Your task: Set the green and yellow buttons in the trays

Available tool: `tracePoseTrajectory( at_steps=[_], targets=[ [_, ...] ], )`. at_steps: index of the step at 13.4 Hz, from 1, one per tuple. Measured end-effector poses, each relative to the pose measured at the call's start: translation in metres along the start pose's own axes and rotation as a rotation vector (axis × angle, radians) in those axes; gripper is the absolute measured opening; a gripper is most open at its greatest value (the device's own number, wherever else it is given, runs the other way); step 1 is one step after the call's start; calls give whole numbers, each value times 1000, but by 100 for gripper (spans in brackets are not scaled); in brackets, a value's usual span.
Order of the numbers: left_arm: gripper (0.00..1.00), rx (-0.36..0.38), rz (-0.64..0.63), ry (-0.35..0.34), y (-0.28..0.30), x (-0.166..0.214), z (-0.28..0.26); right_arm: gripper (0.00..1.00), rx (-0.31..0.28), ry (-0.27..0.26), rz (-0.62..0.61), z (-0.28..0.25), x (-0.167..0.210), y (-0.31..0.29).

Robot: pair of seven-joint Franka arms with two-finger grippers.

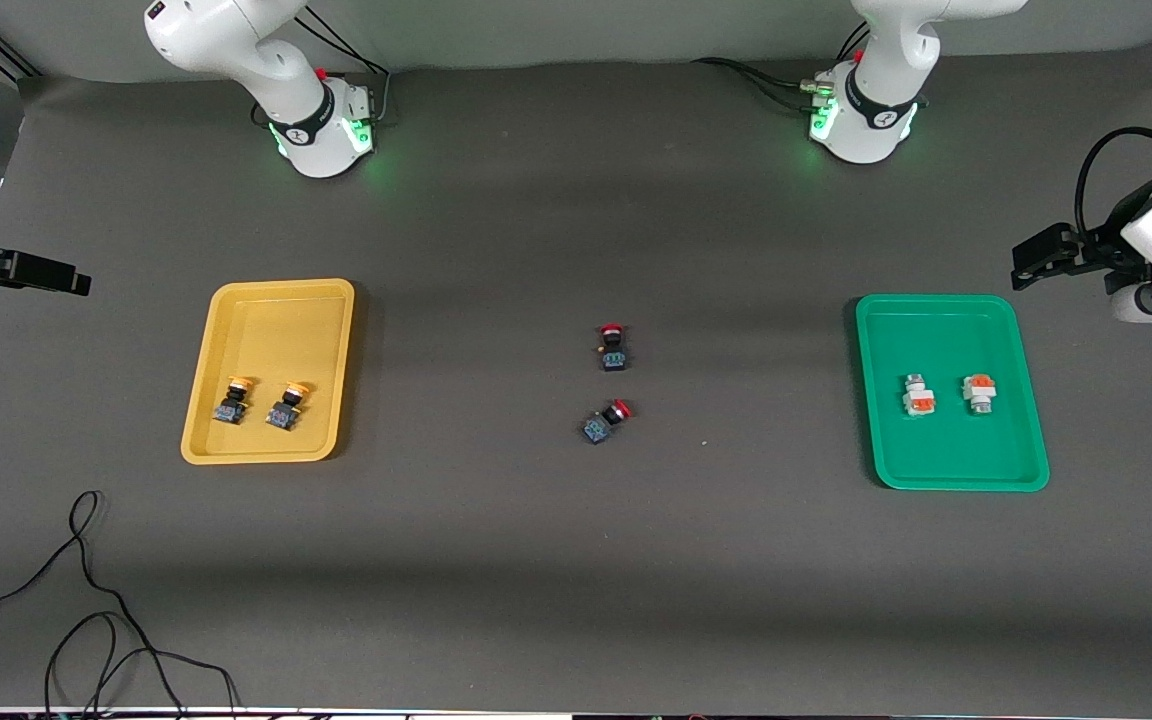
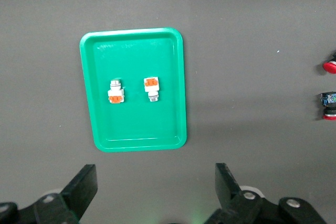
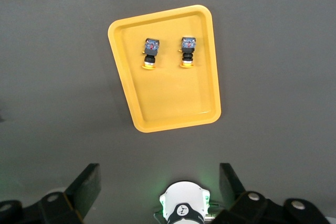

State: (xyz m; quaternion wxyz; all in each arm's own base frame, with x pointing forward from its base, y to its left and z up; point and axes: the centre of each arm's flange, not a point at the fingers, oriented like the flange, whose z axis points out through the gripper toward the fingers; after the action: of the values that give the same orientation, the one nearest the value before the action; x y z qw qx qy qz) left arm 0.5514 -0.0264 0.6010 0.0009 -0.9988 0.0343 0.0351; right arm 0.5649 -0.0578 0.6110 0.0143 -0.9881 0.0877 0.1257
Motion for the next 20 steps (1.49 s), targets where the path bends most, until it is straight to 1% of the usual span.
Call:
tracePoseTrajectory(
  at_steps=[3, 7, 8, 10, 13, 15, 20],
  targets=[
    [100, 0, 0, 0, 0, 0, 0, 100, -19, -17, -23, 1, -4, 11],
    [100, 0, 0, 1, 0, 0, 0, 100, -32, -14, -29, -2, -19, -5],
    [100, 0, 1, 2, 0, 0, -1, 100, -26, -10, -29, -2, -22, -3],
    [100, 0, 1, 4, 1, 0, -2, 100, -11, 16, -21, 2, -29, 7],
    [100, 0, 2, 7, 1, 0, -3, 100, 5, 36, -19, 21, -44, 15],
    [100, 0, 2, 7, 1, 1, -3, 100, -2, 40, -25, 29, -52, 15],
    [100, 0, 2, 6, 1, 1, -3, 100, -15, 48, -32, 30, -53, 12]
  ],
)
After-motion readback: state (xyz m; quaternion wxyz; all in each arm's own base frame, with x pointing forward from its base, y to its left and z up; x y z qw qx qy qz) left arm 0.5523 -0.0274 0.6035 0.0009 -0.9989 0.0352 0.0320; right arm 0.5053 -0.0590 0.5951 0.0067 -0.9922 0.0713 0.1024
